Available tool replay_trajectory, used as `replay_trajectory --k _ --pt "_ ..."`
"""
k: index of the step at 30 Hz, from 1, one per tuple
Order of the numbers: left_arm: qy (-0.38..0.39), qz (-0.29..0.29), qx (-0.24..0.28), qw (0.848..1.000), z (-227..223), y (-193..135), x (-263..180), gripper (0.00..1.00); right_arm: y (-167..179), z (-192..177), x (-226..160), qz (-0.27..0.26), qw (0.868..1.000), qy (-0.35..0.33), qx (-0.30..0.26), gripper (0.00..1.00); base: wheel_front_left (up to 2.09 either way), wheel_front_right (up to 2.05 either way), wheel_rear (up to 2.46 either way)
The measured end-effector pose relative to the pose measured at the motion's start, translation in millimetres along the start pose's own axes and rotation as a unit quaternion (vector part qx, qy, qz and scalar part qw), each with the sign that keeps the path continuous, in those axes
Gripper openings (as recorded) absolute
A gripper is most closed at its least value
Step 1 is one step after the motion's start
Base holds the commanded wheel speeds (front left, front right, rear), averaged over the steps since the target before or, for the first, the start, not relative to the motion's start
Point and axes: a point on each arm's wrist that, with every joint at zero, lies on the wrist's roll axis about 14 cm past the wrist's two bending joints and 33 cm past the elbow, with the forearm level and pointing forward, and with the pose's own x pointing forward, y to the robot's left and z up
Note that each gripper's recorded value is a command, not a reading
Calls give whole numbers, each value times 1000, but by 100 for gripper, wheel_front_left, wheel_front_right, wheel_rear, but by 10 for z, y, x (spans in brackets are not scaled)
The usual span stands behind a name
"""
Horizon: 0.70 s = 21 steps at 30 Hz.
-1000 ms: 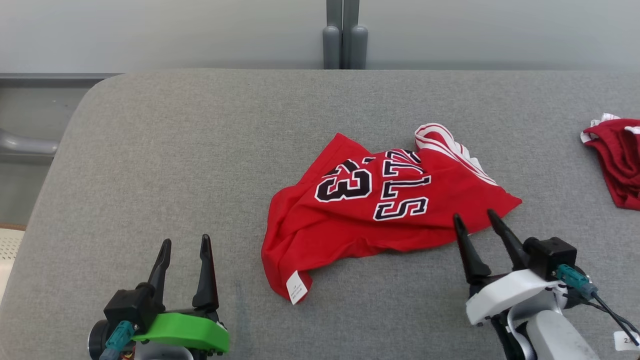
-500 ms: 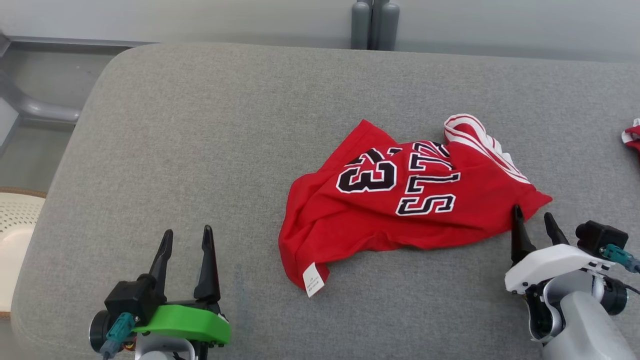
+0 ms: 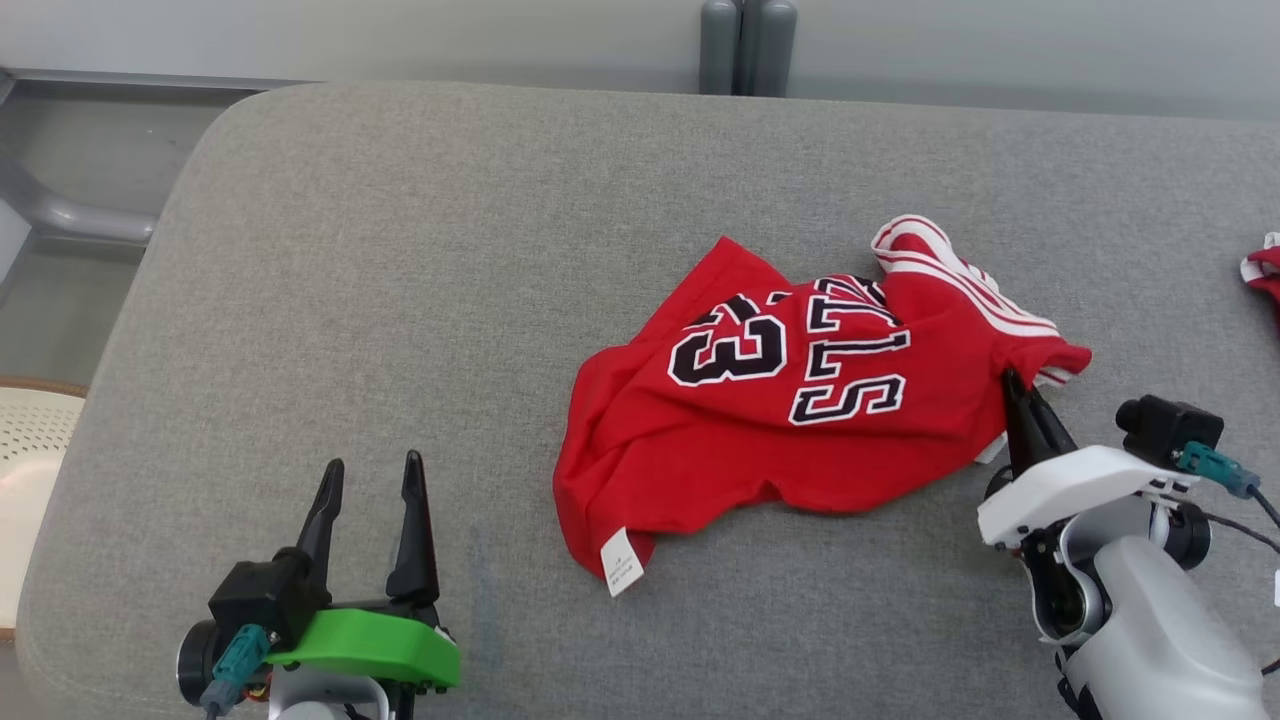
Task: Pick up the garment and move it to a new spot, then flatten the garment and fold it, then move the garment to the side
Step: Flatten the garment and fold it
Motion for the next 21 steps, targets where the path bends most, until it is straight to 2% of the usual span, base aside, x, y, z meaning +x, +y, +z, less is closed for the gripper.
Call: replay_trajectory --k 6,10,15,21 --pt "-2 -9 -1 1000 10 -57 -6 100 119 527 75 27 996 -75 -41 0 0 0 0" --pt "-1 -11 -1 1000 5 -70 -29 100 414 713 145 62 990 -105 -63 0 0 0 0" --pt "-1 -3 -4 1000 8 -25 -74 100 985 474 226 130 985 -69 -93 0 0 0 0" --pt "-2 14 -6 1000 15 71 -129 100 1503 -103 183 201 973 11 -111 0 0 0 0"
